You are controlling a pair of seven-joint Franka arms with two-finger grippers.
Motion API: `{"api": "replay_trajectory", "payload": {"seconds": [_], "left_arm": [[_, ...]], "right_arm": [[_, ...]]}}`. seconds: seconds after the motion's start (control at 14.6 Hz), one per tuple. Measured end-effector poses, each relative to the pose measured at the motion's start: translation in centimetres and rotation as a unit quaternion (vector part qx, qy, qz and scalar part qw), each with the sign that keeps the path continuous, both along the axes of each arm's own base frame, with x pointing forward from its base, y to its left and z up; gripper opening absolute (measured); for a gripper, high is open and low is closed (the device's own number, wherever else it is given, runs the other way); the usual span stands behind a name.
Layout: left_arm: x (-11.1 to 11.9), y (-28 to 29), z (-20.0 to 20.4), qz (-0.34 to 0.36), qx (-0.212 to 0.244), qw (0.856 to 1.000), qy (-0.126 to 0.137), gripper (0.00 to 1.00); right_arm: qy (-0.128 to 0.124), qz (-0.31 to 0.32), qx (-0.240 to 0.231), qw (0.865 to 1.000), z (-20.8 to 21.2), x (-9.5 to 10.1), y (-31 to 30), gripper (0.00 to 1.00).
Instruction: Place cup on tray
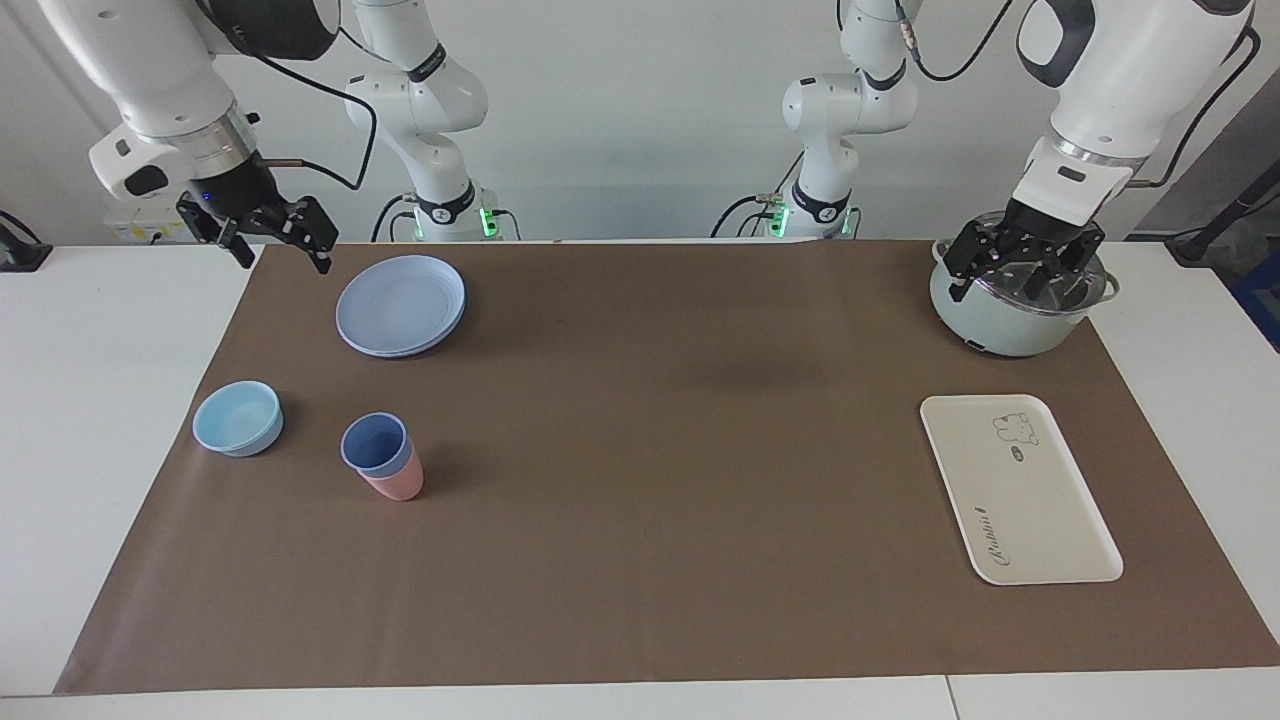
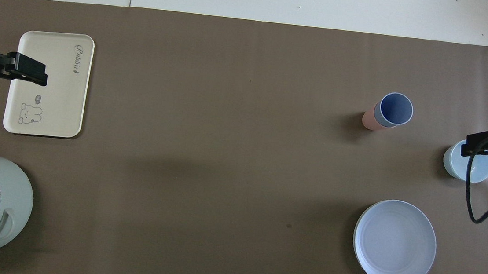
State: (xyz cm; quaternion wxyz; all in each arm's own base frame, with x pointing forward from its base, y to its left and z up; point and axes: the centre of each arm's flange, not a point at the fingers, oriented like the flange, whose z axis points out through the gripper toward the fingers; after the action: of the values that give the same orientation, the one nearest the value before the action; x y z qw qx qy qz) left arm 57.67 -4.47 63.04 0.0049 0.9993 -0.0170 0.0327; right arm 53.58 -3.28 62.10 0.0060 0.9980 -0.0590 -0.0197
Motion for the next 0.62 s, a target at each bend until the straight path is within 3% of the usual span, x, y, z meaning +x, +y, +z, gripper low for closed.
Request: {"api": "replay_trajectory", "payload": {"seconds": [0.62], "left_arm": [[0.04,0.59,0.0,0.004,0.0,1.0,0.0,1.0]], "right_arm": [[0.0,0.0,0.0,1.0,0.0,0.0,0.0,1.0]]}}
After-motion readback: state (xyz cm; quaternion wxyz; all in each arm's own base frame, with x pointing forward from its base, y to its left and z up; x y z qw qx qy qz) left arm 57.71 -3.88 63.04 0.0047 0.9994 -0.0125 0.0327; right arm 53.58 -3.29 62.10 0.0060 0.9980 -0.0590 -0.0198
